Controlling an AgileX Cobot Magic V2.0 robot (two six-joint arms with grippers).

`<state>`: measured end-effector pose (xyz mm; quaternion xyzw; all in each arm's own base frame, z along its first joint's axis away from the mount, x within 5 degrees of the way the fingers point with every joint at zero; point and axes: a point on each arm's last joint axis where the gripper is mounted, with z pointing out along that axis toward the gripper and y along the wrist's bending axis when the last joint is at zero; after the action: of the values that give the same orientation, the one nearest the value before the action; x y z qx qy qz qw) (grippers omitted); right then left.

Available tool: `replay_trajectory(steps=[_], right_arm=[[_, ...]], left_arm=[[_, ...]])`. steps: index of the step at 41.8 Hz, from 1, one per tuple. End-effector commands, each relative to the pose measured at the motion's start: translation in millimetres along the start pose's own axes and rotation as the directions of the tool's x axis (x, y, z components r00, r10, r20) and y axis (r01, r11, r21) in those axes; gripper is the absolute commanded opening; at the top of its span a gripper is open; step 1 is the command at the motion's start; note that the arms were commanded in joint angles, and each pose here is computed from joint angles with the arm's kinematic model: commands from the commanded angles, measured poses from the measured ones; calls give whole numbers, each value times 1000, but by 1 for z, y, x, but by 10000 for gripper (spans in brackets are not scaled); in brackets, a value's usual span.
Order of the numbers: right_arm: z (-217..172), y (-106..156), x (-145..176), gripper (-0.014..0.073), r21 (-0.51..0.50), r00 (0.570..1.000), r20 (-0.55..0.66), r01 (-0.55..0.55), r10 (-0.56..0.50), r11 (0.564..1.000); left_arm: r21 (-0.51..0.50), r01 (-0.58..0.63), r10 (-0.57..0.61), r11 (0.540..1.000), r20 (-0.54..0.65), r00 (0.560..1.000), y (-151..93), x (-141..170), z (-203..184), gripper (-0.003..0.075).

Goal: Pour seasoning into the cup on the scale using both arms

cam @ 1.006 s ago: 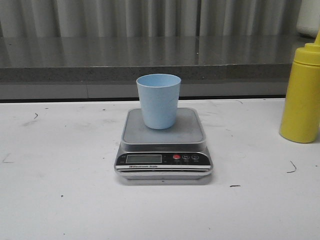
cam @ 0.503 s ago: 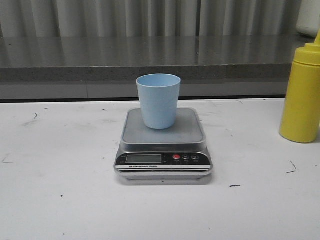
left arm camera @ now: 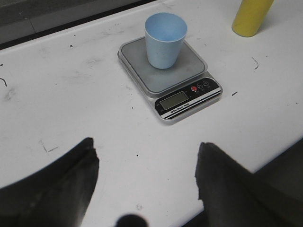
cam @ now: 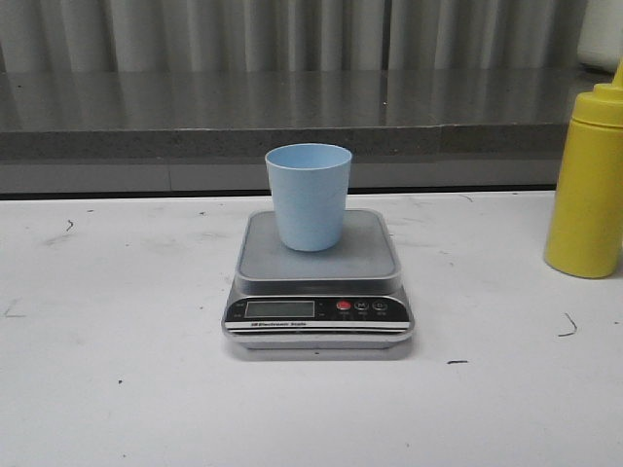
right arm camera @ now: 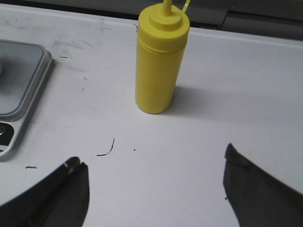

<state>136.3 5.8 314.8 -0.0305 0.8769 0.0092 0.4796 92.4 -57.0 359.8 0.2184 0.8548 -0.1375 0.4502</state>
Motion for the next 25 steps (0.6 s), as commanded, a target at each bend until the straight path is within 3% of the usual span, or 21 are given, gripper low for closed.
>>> replay_trajectory(steps=[1, 14, 25], right_arm=[[7, -1, -25, 613, -3, 995, 96, -18, 18, 1000], [80, -3, -29, 613, -9, 995, 44, -84, 84, 996], [132, -9, 2, 613, 40, 978, 149, -151, 143, 988]], left_arm=[[18, 0, -2, 1000, 94, 996, -2, -12, -6, 437], [18, 0, -2, 1000, 94, 996, -2, -12, -6, 437], [18, 0, -2, 1000, 94, 996, -2, -12, -6, 437]])
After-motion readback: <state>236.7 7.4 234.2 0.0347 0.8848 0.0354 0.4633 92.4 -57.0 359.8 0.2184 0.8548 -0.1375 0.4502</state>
